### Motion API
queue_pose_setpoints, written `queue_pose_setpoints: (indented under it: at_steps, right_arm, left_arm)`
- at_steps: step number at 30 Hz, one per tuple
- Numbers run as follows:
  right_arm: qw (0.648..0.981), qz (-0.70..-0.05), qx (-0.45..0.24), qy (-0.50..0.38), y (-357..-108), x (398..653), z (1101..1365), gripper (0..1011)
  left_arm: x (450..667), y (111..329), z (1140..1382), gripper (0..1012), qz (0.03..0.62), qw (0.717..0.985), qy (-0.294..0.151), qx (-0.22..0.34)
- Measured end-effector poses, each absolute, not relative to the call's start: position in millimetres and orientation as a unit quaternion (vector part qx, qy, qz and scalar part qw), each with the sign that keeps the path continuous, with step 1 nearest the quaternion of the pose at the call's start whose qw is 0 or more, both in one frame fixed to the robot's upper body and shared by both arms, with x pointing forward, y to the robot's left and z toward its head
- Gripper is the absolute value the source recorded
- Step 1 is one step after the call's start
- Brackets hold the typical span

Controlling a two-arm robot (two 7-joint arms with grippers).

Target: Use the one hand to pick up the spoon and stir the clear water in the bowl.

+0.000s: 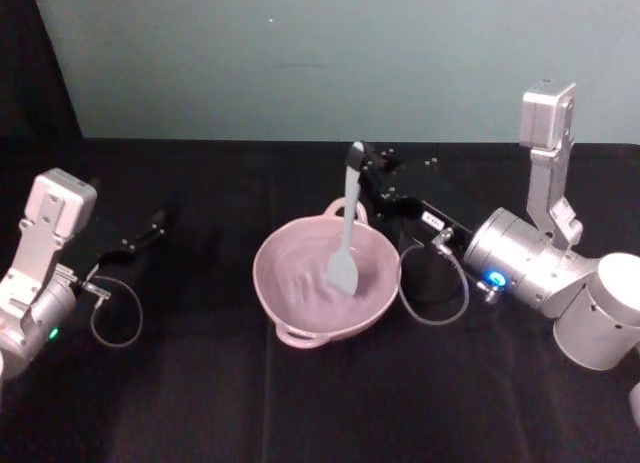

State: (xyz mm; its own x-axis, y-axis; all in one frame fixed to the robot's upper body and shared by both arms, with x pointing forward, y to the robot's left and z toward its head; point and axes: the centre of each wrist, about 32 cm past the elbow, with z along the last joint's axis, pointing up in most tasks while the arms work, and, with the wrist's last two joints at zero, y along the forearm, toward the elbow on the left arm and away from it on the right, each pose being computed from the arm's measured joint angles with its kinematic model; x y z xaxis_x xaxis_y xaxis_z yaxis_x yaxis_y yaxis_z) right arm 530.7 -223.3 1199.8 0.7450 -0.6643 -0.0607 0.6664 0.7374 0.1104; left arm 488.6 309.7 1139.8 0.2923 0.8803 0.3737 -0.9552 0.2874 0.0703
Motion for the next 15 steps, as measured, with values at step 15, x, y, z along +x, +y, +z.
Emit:
queue_pose_setpoints:
  at_steps: [15]
  right_arm:
    - [0.948,-0.309,0.071,0.019,-180.3,538.1,1200.5,96]
  left_arm:
    - [488.6,309.7,1139.8,1011,0.580,0.791,-0.132,0.141]
